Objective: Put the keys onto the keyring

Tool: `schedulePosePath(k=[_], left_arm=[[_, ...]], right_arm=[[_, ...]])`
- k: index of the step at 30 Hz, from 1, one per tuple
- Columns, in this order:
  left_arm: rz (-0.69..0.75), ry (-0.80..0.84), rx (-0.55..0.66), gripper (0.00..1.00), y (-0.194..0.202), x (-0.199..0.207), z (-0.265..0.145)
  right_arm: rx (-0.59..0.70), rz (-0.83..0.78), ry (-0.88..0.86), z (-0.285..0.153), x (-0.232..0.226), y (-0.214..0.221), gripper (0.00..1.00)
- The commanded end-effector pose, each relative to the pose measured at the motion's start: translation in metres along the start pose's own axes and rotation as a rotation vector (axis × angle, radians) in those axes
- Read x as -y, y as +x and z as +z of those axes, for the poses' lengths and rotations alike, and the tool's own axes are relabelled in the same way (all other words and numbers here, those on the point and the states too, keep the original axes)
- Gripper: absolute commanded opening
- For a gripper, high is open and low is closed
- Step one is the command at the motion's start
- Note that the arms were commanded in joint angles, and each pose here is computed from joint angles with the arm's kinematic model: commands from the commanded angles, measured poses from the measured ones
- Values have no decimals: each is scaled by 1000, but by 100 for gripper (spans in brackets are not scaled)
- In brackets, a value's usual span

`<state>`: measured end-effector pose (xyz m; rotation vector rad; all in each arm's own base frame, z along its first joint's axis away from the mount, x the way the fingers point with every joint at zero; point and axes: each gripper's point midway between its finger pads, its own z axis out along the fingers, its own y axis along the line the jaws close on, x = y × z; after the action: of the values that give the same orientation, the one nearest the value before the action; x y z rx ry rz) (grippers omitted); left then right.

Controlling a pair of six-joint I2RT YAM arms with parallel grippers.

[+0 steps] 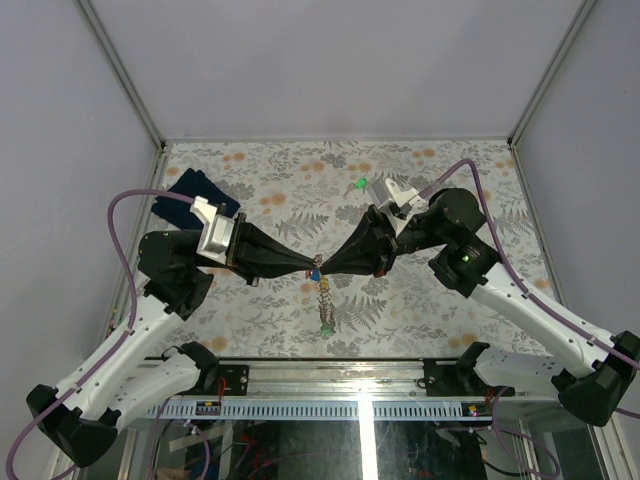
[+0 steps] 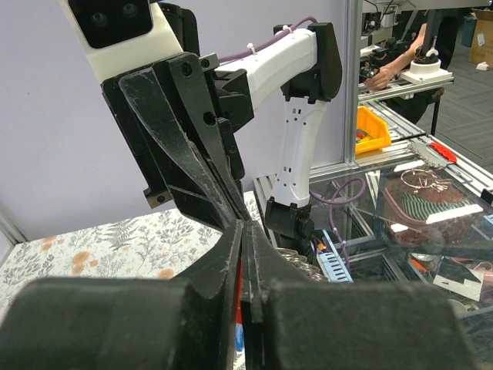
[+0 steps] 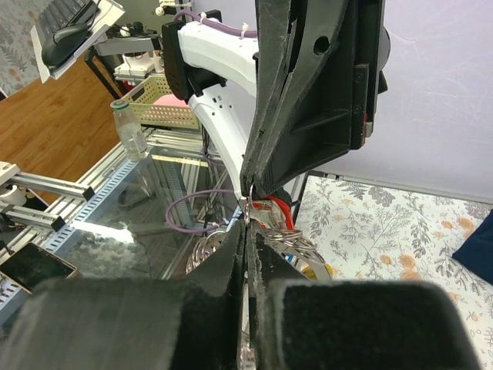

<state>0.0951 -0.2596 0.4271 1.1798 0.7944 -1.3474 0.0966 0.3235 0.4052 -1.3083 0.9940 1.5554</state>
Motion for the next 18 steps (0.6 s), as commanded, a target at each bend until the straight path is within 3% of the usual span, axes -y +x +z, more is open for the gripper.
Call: schedulePosePath(k=[1, 18], left_arm=[[41, 40, 7, 0, -12, 8, 2], [46, 38, 2, 0, -12, 9, 1]], right_arm=[[69, -94, 61, -2, 2, -27, 0], [96, -119, 160, -10, 8, -33, 0]])
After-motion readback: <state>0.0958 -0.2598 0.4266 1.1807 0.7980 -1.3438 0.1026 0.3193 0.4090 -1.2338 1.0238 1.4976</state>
